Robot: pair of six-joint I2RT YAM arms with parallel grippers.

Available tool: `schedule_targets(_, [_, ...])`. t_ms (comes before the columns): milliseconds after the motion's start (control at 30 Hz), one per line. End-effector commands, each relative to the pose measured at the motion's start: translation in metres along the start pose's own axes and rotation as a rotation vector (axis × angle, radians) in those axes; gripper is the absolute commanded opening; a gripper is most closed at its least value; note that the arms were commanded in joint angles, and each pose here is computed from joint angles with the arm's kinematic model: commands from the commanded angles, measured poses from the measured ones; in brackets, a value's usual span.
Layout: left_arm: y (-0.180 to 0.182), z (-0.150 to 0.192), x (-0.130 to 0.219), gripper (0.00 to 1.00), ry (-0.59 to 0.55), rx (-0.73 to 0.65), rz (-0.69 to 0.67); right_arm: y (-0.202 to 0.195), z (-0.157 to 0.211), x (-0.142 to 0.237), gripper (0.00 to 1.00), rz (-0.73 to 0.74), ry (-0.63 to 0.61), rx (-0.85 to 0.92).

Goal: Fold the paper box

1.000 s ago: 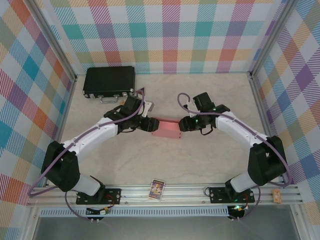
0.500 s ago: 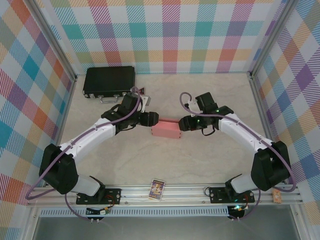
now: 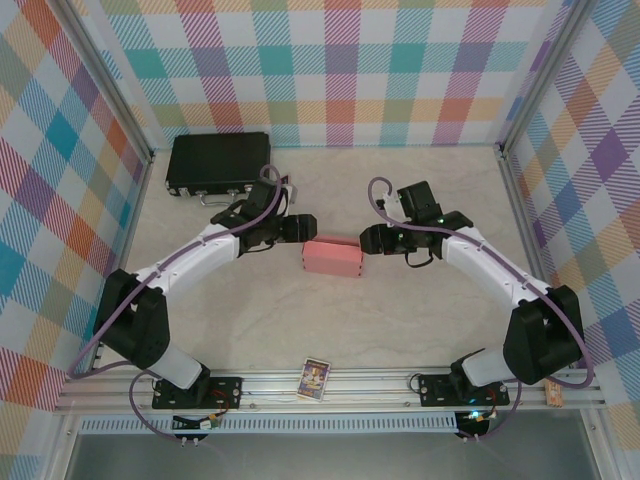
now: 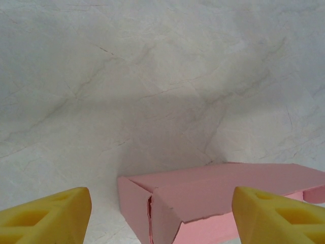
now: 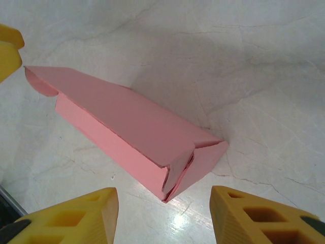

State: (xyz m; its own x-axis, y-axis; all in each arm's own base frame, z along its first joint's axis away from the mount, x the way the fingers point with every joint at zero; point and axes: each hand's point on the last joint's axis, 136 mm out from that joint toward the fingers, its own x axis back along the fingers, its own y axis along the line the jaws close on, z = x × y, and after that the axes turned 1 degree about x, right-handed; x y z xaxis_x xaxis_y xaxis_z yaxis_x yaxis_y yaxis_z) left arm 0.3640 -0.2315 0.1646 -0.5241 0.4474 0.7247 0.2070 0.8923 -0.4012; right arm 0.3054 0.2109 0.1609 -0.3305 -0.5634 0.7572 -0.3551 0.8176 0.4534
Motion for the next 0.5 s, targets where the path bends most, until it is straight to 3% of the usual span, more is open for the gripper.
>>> schedule_targets(0, [-0.007,-0.016,-0.001,0.73,-0.028,0.042,0.030,0.000,-0.020,0.003,0.52,0.016,-0.048,-0.041])
schedule_targets(467, [-0.005,-0.008,-0.015,0.66,0.029,0.082,0.026,-0.007,-0.038,-0.007,0.51,0.046,-0.082,-0.127])
